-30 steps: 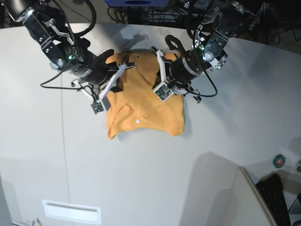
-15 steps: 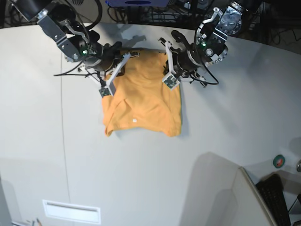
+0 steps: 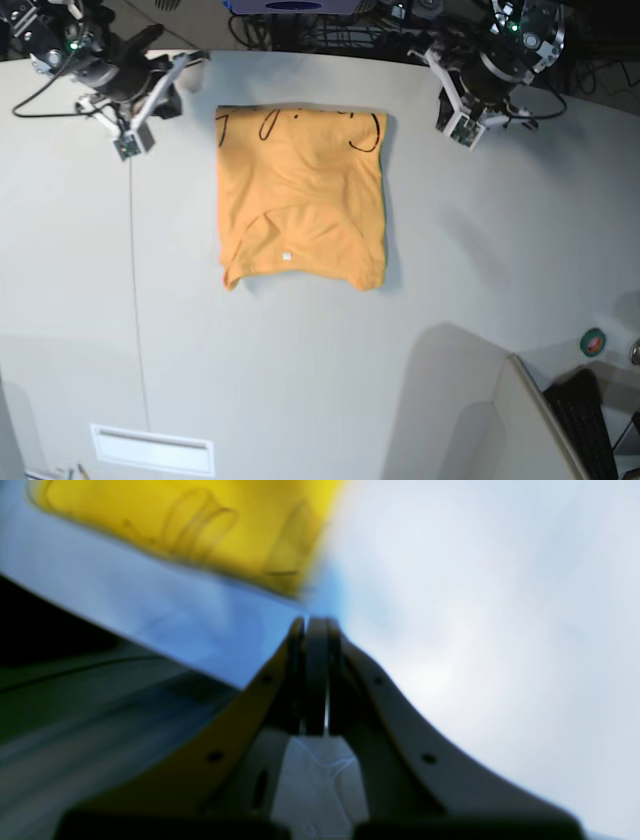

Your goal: Layout the t-shirt on the table in an organized manner, then fold the t-shirt properly

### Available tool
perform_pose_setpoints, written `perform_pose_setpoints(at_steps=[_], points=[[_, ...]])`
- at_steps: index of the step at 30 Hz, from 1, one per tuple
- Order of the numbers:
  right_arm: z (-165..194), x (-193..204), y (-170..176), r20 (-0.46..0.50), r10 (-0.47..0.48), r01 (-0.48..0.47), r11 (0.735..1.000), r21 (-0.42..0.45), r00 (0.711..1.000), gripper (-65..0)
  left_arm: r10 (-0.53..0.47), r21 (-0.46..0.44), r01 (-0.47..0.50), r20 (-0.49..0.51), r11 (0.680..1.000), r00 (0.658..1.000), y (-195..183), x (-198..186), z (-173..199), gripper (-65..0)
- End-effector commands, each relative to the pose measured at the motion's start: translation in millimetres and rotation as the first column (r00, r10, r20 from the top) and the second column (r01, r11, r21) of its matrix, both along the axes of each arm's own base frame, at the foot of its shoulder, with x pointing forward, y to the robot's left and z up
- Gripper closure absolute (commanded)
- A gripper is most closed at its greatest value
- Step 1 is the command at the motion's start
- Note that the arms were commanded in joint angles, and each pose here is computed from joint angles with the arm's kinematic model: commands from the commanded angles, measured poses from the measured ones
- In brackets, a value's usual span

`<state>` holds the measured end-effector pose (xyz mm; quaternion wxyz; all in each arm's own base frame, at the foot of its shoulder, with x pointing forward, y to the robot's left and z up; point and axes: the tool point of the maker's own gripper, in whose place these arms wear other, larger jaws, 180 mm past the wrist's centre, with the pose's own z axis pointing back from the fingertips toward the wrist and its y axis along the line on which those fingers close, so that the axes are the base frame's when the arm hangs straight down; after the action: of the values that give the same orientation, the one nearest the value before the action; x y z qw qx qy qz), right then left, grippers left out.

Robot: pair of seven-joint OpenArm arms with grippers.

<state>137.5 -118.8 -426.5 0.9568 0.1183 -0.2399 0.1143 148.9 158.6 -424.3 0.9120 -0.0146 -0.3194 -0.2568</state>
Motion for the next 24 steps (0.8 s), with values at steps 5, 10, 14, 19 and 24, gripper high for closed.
perform_pose_setpoints(at_steps=[5, 10, 14, 19, 24], points=[[-5.4, -82.0, -26.8, -0.163, -0.029, 0.023, 0.999, -0.04, 0.986, 0.0, 0.009, 0.023, -0.006, -0.143, 1.0, 0.99, 10.7, -66.5, -14.0, 0.0], [-9.9, -162.5, -19.9, -0.357, 0.022, -0.03, 0.999, -0.018, 0.934, 0.0, 0.031, 0.044, -0.019, -0.3, 0.999, 0.953, 20.9, -124.0, -41.1, 0.0], [-31.9, -200.5, -13.8, -0.479, 0.135, -0.135, 0.99, 0.036, 0.867, 0.0, 0.104, 0.1, -0.067, -0.434, 0.993, 0.895, 48.9, -165.0, -85.5, 0.0], [-96.9, -231.1, -34.7, -0.613, 0.145, -0.199, 0.98, -0.02, 0.777, 0.0, 0.143, 0.066, -0.126, -0.487, 0.99, 0.862, 63.9, -212.0, -139.2, 0.0], [-154.9, -253.8, -36.7, -0.643, 0.138, -0.239, 0.968, -0.072, 0.753, 0.0, 0.21, 0.069, -0.204, -0.514, 0.976, 0.832, 87.6, -243.5, -183.4, 0.0]])
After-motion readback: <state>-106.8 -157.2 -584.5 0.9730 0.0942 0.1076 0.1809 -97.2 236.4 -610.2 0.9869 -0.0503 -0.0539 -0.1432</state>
